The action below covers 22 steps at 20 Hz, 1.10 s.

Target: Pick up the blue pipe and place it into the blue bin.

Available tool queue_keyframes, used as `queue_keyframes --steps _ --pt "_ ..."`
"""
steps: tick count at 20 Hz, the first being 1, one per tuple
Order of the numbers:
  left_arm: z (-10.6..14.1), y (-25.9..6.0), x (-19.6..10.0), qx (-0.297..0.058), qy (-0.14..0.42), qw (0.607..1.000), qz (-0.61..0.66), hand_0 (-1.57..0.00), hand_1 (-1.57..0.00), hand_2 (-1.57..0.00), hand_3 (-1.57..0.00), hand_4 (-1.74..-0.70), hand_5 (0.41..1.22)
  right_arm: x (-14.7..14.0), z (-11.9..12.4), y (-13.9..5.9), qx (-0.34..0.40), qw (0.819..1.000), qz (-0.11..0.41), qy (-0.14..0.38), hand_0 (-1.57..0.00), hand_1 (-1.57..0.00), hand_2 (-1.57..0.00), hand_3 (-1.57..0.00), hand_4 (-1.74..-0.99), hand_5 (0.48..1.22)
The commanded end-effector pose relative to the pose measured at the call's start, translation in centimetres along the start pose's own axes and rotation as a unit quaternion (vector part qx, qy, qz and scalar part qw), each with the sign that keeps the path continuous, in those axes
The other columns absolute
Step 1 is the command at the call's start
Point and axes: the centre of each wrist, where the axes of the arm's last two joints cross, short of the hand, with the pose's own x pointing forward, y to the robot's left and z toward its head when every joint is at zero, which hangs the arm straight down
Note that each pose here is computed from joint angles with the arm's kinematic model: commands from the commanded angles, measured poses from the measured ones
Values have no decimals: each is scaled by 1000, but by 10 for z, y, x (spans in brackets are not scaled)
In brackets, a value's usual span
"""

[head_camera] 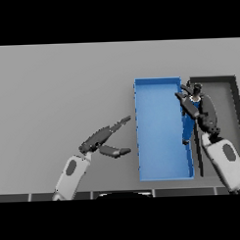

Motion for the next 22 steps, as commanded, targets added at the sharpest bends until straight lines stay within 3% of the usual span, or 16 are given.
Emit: queue_keyframes --steps 1,3,5,7,8,9,10,12,15,18,22 --pt "-1 1 3 1 -4 1000 -3 1 1 1 1 -928 470 -6 2 -1 -5 1000 -10 19 -1571 -1571 -1571 -1571 -1498 1221" --pt "-1 1 4 1 -1 1000 -6 1 1 1 1 -923 476 -17 3 4 0 998 -18 57 -1571 -1571 -1571 -1571 -1497 1221" --pt "-1 1 3 1 -1 1000 -5 1 1 1 1 -922 480 -25 3 6 0 995 -25 97 -1571 -1571 -1571 -1005 -1585 1221" --pt "-5 0 4 1 -4 1000 -6 1 1 1 1 -920 484 -36 2 10 -3 990 -30 140 -1571 -1571 -1571 -643 -1641 1221" --pt "-2 0 4 0 -7 1000 -5 1 1 1 1 -919 486 -35 2 9 -9 987 -36 155 -1571 -1571 -1571 -514 -1661 1221" --pt "-1 0 1 0 -2 1000 -6 1 1 1 1 -918 489 -38 1 12 -8 984 -45 174 -1571 -1571 -1571 -411 -1677 1171" --pt "0 1 1 3 -3 1000 -6 1 1 1 1 -920 491 -39 1 12 -9 981 -49 186 -1571 -1571 -1518 -455 -1626 1161" --pt "0 2 1 3 -4 1000 -6 1 1 1 1 -921 493 -39 1 12 1 982 -42 184 -1084 -1025 -987 -291 -1469 1148" --pt "-1 3 1 4 3 1000 -2 1 1 1 1 -925 494 -43 -4 7 -15 977 -20 211 -554 -525 -505 -148 -1339 1108" --pt "-4 -2 1 4 4 1000 -2 1 1 1 1 -926 494 -45 -1 9 3 974 88 211 -283 -268 -258 -75 -1250 962" --pt "-1 1 2 7 -5 1000 -2 1 1 1 1 -929 496 -44 0 8 42 958 157 236 -115 -109 -105 -30 -1190 809"
